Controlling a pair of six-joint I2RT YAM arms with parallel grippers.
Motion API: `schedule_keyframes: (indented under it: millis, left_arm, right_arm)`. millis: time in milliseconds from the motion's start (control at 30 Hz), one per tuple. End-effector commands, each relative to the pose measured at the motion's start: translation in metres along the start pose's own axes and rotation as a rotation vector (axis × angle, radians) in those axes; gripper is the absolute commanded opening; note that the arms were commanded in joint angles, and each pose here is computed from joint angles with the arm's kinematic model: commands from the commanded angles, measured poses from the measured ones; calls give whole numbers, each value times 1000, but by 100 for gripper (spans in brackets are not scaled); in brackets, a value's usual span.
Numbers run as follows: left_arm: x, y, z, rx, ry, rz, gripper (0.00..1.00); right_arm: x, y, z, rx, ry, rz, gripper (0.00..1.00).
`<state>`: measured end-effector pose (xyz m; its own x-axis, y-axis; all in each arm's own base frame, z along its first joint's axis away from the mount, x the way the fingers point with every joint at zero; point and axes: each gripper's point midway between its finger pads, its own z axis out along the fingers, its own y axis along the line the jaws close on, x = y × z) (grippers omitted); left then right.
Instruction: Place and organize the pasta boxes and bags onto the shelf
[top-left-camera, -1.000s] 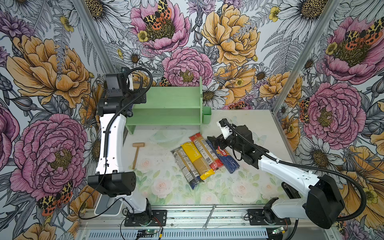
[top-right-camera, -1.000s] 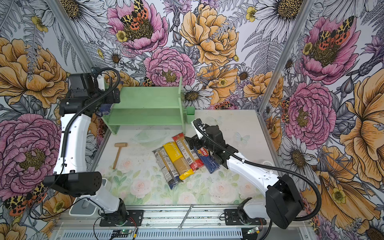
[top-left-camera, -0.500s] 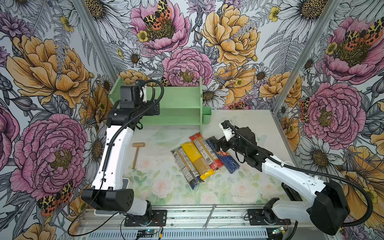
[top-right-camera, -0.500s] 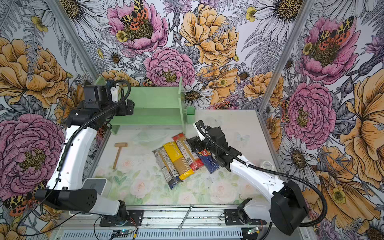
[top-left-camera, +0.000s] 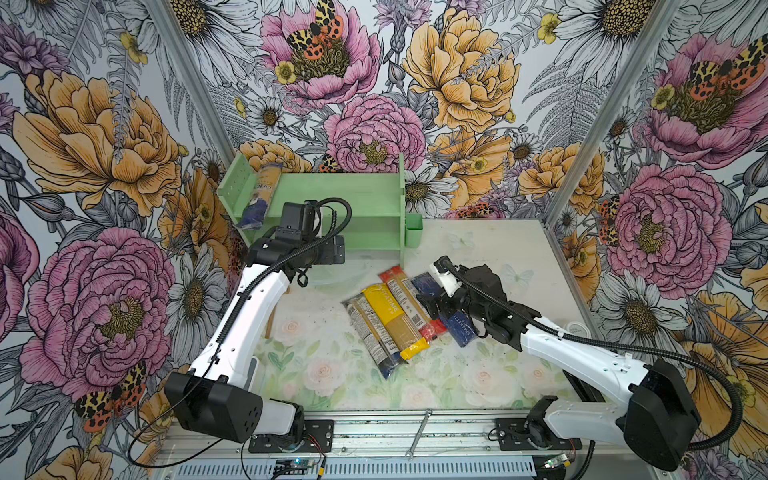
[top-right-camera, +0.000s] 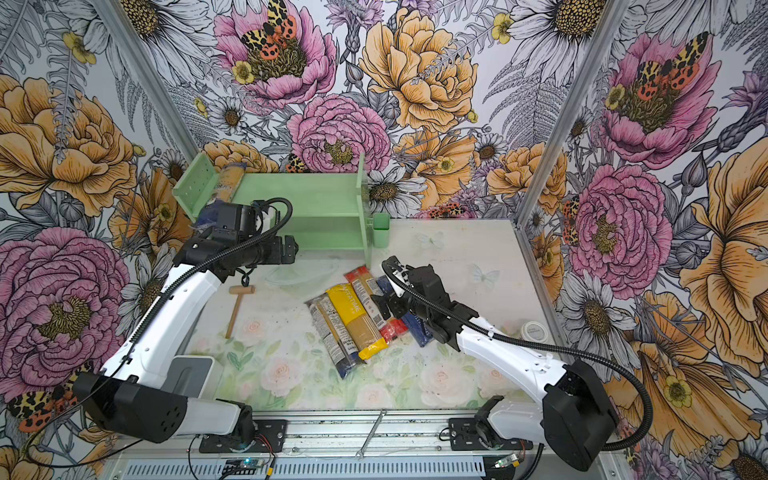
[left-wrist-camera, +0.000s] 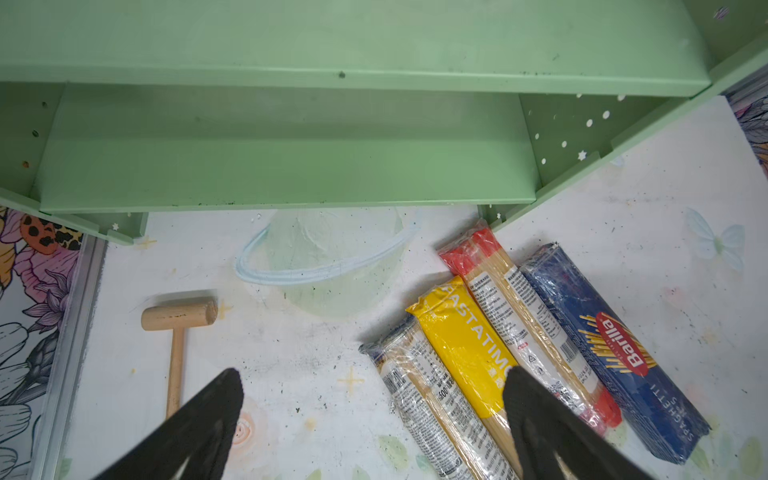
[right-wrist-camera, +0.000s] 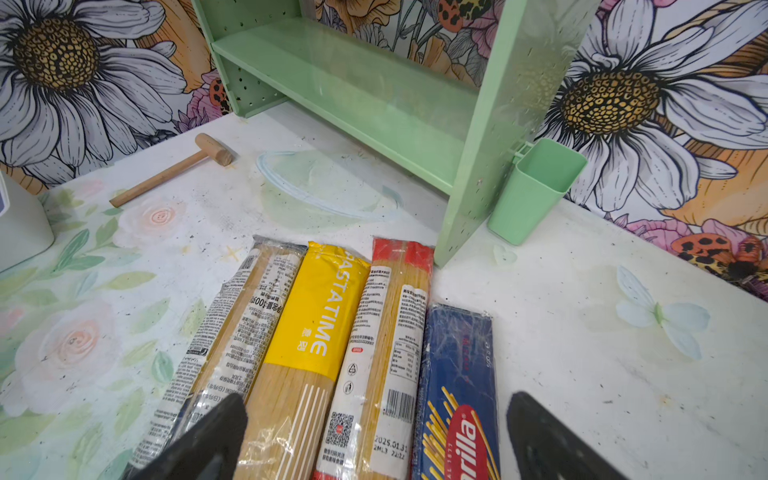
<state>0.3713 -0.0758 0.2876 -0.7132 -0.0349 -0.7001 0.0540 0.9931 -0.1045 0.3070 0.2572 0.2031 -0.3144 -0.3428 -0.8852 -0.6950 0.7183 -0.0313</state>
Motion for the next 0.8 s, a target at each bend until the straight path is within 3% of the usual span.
schedule_keyframes:
  millis: [0, 433, 767]
  left_arm:
    - [4, 3, -4, -16, -16, -47, 99]
    - [43, 0, 20, 12, 88, -89, 99]
    - [50, 2, 19, 33, 97, -108, 99]
  right_arm:
    - [8, 2, 2, 20, 19, -63, 100]
    - [31, 31, -1, -36, 51, -173, 99]
    - [48, 64, -8, -103, 36, -251, 99]
